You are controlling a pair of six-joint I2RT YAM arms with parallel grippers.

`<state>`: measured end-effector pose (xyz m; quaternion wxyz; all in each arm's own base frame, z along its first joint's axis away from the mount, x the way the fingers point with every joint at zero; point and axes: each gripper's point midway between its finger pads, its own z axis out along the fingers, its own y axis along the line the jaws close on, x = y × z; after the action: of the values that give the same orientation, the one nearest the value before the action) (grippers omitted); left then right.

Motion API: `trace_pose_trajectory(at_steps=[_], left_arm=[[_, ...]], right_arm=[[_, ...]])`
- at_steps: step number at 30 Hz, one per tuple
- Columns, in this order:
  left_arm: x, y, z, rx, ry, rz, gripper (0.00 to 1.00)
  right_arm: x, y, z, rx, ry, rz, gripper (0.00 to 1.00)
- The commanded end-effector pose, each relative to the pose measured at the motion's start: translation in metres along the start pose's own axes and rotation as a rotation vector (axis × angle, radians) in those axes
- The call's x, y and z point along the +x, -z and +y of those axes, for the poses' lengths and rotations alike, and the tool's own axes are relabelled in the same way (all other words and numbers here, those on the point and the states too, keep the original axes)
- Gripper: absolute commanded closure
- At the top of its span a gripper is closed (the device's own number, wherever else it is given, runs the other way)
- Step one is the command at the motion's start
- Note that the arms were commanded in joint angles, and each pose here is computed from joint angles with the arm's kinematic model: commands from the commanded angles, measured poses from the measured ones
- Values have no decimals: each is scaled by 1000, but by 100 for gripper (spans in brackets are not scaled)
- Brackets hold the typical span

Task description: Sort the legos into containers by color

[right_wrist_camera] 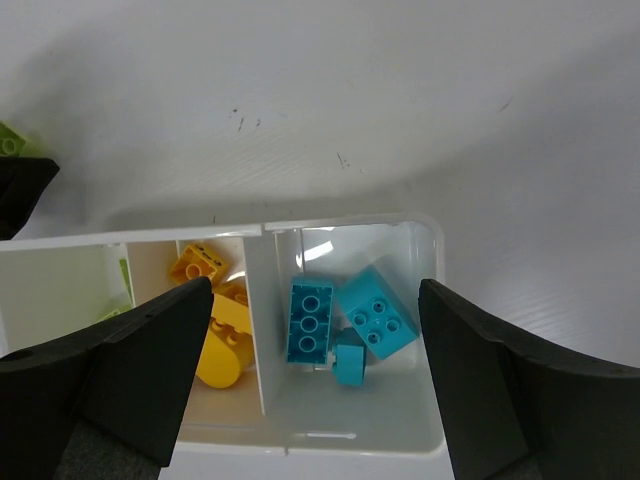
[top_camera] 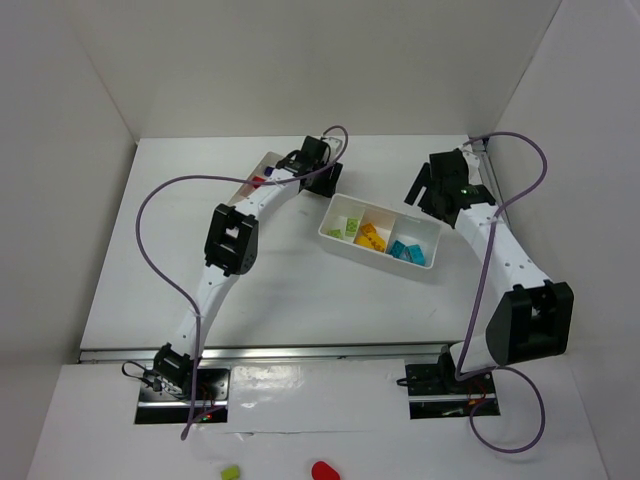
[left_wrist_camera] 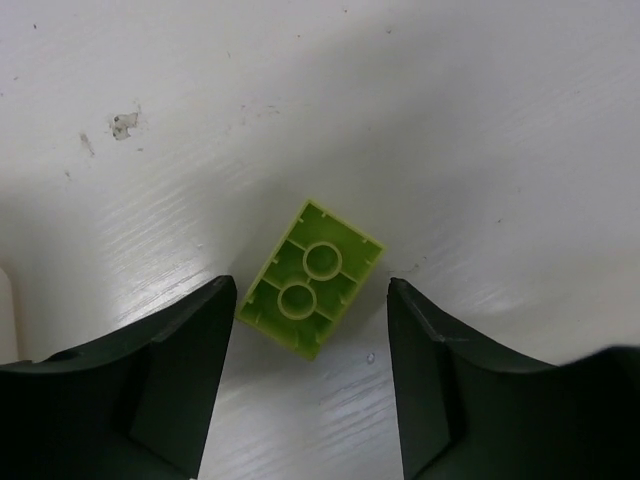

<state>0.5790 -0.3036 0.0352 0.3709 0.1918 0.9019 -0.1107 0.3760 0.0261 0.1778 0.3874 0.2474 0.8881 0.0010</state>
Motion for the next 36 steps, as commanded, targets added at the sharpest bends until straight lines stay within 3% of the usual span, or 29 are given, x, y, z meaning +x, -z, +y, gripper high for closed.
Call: trace_pose_trajectory(at_steps=[1,11,16,24,32,36], left_arm=[[-10,4,-3,27,3,-31,31],[-34,45,-2,3,21,-75,55],[-79,98,2,-34,46,-178,71],[-113,182,-16,47,79,-246,78],[-42,198,-74,169,88,-70,81],[-16,194,-97,201,96,-7,77]], right_arm=[[-23,7,11,-22,-29,-71,9],[-23,5,20,-41,-23,-64,9],[-25,8,29,-62,-4,-69,9],[-29,24,36,-101,-6,-102,9],[-26,43,32,-121,-16,-136,9],[-24,52,28,-120,-11,-141,9]])
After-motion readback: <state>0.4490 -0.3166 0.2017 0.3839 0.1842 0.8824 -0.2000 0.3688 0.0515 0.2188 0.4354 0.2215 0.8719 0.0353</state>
